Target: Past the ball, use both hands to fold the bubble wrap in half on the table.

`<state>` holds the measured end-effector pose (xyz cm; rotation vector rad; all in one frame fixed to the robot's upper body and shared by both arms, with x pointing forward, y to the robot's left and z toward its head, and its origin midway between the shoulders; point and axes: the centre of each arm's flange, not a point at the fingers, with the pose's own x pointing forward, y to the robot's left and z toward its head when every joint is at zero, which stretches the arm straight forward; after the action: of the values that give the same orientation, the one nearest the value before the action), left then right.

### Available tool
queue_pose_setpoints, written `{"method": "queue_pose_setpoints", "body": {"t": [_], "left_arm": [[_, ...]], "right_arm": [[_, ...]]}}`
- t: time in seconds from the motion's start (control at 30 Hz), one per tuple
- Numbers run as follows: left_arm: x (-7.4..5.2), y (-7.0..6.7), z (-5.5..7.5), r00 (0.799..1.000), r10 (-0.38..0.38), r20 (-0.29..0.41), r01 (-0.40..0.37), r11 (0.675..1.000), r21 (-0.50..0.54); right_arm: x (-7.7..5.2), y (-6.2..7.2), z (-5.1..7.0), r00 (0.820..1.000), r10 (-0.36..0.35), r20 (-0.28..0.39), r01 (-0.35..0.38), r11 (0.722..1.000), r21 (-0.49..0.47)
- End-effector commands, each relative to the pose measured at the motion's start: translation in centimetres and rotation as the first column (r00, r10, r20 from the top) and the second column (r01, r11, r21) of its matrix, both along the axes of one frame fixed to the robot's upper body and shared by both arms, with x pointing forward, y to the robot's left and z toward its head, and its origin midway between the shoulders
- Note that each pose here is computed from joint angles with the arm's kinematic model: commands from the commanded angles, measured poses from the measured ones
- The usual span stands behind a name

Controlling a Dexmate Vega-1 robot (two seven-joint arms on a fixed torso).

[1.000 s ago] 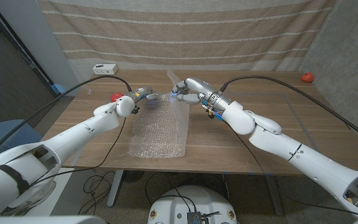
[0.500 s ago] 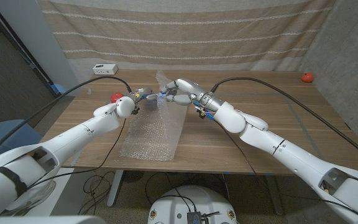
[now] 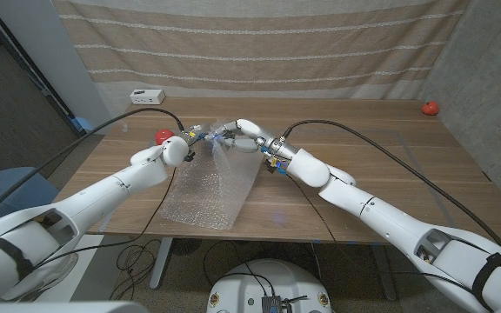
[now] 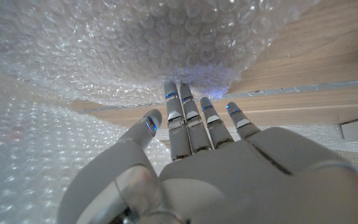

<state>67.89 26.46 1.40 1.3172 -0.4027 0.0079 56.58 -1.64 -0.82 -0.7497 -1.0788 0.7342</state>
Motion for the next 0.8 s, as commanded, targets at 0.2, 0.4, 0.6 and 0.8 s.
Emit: {"method": "queue_pose_setpoints", "body": {"t": [0.2, 0.4, 0.6, 0.8], "left_arm": [[-3.5, 1.3, 2.0, 0.994, 0.034, 0.106, -0.031, 0.999, -0.03], [-5.4, 2.5, 3.2, 0.982, 0.063, 0.178, -0.054, 0.997, -0.057], [-8.8, 4.0, 4.6, 0.94, 0.098, 0.327, -0.066, 0.992, -0.108], [-12.7, 5.2, 5.4, 0.838, 0.154, 0.524, -0.084, 0.984, -0.156]], "right_arm": [[2.2, 0.7, -2.3, 0.979, 0.073, -0.192, -0.09, 0.993, -0.078], [2.4, 0.6, -2.5, 0.97, 0.077, -0.231, -0.108, 0.987, -0.122], [2.4, 0.5, -2.9, 0.967, 0.06, -0.249, -0.099, 0.984, -0.146], [2.3, 0.5, -3.0, 0.967, 0.048, -0.25, -0.091, 0.982, -0.163]]}}
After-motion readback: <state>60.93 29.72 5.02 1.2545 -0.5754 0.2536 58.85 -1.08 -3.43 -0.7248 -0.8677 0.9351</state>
